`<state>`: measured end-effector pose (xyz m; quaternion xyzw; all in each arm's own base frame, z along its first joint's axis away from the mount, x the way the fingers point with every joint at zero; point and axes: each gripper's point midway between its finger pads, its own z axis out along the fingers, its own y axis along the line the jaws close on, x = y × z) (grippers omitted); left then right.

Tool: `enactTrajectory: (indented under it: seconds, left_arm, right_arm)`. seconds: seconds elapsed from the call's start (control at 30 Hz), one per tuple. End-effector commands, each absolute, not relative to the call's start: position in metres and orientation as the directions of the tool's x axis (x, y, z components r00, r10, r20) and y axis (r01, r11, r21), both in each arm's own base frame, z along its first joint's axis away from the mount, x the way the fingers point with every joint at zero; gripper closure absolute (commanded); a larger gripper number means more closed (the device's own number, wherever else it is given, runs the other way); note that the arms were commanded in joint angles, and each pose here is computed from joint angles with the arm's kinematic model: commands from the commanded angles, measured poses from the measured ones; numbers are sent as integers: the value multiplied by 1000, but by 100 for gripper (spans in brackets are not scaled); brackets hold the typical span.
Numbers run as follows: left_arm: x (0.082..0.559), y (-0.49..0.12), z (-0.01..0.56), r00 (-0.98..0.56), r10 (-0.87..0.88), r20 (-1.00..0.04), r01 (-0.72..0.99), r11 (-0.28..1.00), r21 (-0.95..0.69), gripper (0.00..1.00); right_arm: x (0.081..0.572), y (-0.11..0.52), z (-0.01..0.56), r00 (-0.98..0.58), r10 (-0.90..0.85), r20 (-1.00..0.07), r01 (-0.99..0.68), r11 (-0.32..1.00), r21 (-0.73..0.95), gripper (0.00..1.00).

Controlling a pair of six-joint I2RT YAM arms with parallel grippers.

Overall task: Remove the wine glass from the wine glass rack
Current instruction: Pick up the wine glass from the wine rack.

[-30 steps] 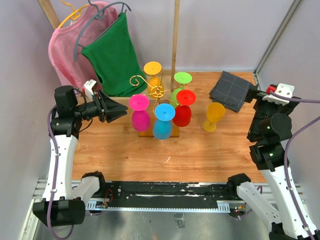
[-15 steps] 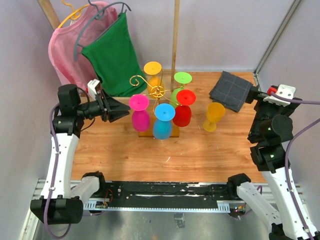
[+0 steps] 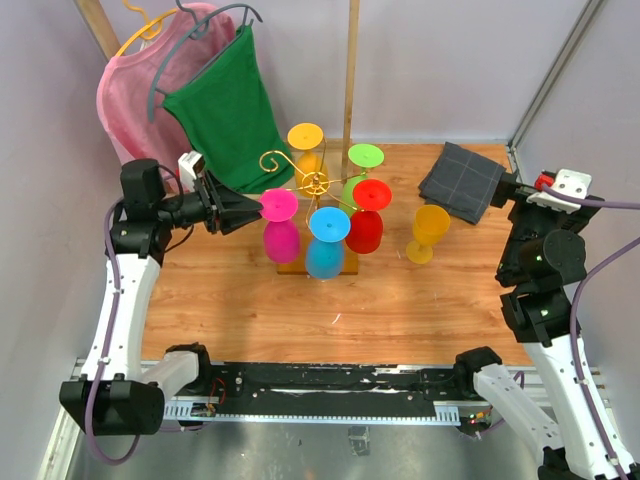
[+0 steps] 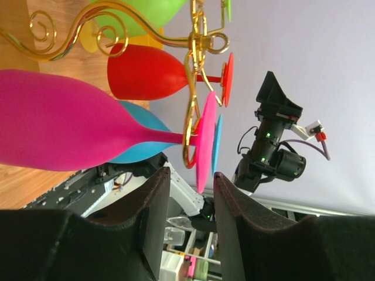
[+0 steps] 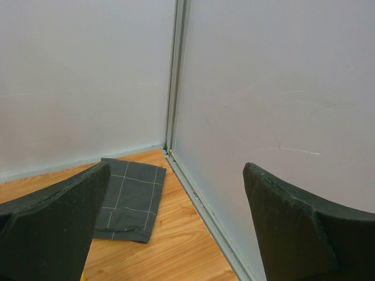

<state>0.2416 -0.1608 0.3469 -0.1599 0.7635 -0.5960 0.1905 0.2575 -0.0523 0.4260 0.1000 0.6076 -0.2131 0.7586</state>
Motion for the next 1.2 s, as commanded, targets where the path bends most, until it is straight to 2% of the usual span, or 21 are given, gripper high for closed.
enactTrajectory:
  seconds: [0.0,0.3,1.17]
  left_arm:
    - [239,-165,372,-878,-456,-147,47,224,-973,60]
    - [240,-167,373,-882,-449,-147,48,223,-974,66]
    - [229,-171,350,-895,-429,-120,17,235,-972,64]
  right_arm:
    - [250,-58,432,190,-195,-962,464,882,-88,2]
    - [249,-59,432,189,-198,-962,466,880,-89,2]
    - [245,-62,430,194,-197,-961,478,875,-82,1]
